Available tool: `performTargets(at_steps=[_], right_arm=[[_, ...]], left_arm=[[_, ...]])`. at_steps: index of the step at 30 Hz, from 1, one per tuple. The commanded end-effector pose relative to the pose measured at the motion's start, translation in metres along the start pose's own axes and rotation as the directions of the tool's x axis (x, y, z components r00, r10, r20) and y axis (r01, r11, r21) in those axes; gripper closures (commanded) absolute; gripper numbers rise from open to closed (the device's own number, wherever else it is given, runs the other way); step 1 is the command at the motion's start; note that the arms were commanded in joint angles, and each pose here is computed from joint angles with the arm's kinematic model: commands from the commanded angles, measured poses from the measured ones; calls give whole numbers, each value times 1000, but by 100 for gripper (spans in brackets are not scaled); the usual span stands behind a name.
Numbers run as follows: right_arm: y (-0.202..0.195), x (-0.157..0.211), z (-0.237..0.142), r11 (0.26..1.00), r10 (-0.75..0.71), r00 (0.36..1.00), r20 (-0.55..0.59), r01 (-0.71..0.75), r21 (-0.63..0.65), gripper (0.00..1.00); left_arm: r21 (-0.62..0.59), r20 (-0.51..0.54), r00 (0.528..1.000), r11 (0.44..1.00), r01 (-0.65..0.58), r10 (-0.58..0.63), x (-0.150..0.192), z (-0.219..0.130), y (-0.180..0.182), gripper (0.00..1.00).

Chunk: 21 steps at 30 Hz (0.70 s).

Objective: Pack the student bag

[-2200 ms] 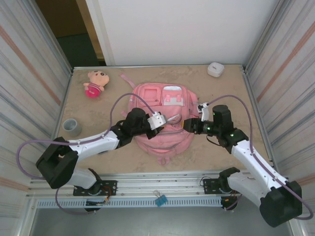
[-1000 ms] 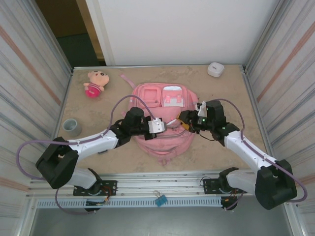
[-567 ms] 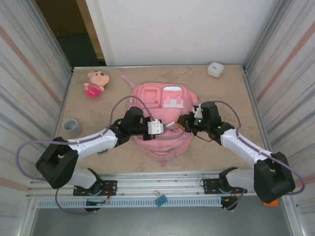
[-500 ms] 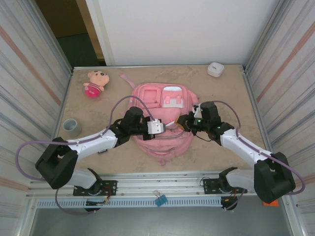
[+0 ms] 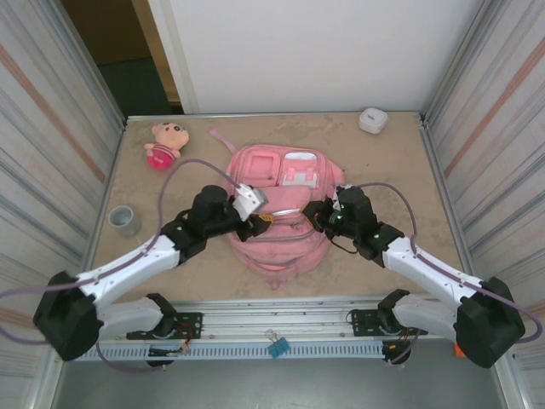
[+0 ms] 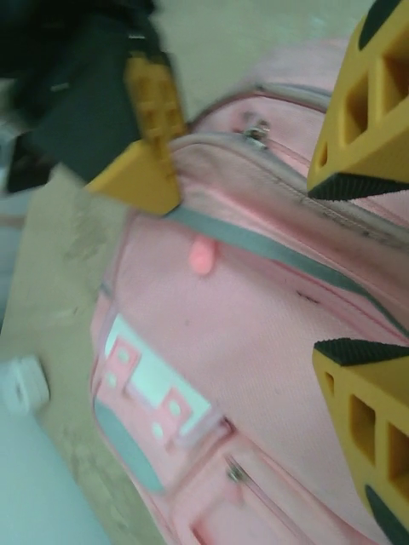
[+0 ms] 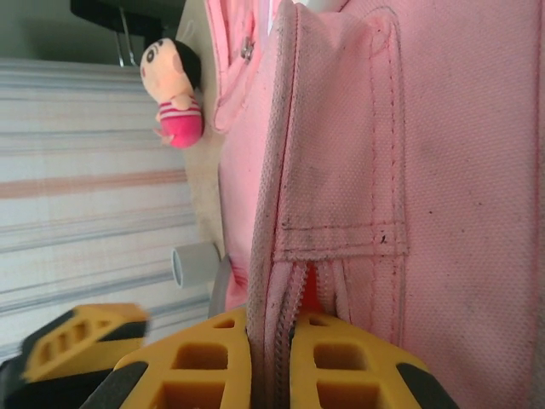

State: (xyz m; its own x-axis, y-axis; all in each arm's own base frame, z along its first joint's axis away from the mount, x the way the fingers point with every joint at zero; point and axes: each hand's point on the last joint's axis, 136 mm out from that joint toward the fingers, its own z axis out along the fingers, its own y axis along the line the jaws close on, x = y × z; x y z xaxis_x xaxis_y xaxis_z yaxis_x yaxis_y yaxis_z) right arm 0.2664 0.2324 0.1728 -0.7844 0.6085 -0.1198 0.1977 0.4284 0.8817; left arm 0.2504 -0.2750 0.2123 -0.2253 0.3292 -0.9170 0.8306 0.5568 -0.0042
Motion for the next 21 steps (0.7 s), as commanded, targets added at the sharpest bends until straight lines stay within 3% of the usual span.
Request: performTargets(at_steps=[1,7,11,21], right_arm=[[34,-14,-12,993,-17,996,92,27,-111,100],[46,-14,-16,991,-40,995,93,51,-125,100],[53,-12,-17,989,-61,994,90,73,-131,100],[60,-8,-17,986,-80,994,72,90,-139,100]], left_arm=[[-121,28,923,915,385,-385,-8,-24,11,49],[-156,33,784,771,617,-620,1,-23,-24,49],[-180,14,751,737,651,-660,3,-5,-47,49],[-160,28,679,667,728,-734,6,39,-61,48]])
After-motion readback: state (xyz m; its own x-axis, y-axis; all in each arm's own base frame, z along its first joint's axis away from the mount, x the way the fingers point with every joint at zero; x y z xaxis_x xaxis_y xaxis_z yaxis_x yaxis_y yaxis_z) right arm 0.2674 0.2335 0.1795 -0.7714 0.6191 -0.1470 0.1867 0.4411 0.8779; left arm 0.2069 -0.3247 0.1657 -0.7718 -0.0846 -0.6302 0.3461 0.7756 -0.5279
